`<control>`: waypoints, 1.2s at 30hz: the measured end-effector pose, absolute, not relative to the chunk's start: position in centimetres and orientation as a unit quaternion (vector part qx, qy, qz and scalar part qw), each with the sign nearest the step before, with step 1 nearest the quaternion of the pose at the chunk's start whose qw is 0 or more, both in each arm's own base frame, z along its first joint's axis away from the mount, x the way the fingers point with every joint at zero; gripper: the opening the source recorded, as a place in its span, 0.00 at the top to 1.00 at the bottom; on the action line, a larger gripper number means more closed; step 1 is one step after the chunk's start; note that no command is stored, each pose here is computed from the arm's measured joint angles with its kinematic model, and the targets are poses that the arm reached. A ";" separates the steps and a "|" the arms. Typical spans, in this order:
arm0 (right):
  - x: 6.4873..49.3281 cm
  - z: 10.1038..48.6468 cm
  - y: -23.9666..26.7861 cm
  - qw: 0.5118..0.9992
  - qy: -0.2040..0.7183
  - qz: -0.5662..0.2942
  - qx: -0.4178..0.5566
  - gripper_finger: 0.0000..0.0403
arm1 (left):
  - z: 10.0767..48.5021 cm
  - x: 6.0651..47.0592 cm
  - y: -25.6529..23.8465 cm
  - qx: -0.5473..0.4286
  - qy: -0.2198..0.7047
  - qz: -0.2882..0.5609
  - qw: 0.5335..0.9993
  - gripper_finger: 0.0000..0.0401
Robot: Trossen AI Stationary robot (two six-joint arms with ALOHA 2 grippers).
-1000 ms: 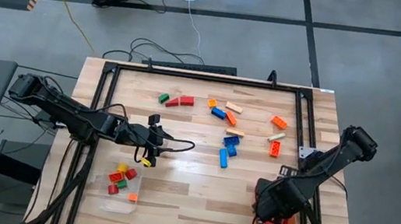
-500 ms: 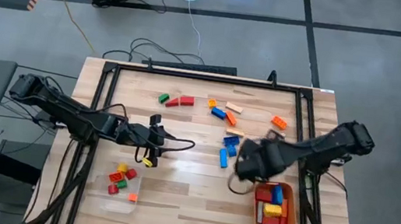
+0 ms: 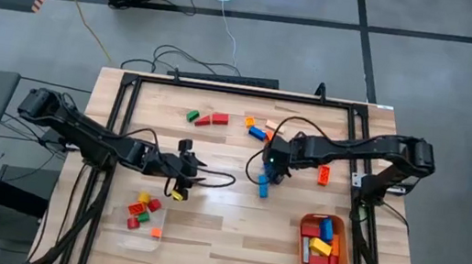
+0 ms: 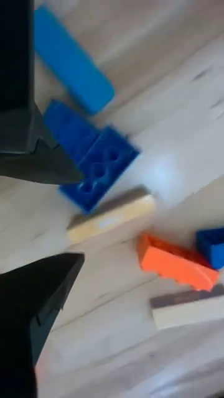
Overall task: Sort blocks by size
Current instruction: Put the large brown block into the orange bin
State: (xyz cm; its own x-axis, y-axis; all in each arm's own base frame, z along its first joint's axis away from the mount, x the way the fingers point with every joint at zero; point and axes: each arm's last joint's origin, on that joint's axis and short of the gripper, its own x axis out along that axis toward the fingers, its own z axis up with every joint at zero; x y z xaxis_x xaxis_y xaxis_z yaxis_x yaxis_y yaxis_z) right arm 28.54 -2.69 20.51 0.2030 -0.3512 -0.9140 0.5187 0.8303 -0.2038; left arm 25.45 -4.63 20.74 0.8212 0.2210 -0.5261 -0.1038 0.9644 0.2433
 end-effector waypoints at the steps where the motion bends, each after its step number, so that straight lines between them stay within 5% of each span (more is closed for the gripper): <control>1: 28.4 20.4 -2.9 0.770 0.571 -0.276 0.066 0.45 | 20.8 25.4 -4.7 0.108 0.285 0.082 0.949 0.54; 20: 26.2 16.7 -5.3 0.751 0.629 -0.200 0.012 0.42 | 20.7 25.3 -5.1 0.112 0.289 0.073 0.948 0.54; 36: 27.1 15.1 -7.3 0.794 0.585 -0.164 -0.009 0.48 | 20.8 25.4 -5.1 0.119 0.285 0.071 0.948 0.54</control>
State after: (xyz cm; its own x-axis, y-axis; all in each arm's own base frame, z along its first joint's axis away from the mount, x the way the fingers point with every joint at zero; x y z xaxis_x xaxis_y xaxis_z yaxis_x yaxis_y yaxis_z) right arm 27.07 -7.32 15.06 0.2617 -0.2715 -0.9262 0.2502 0.9459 -0.2066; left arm 25.37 -5.12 20.76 0.8270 0.2025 -0.5245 -0.0671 0.9617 0.2656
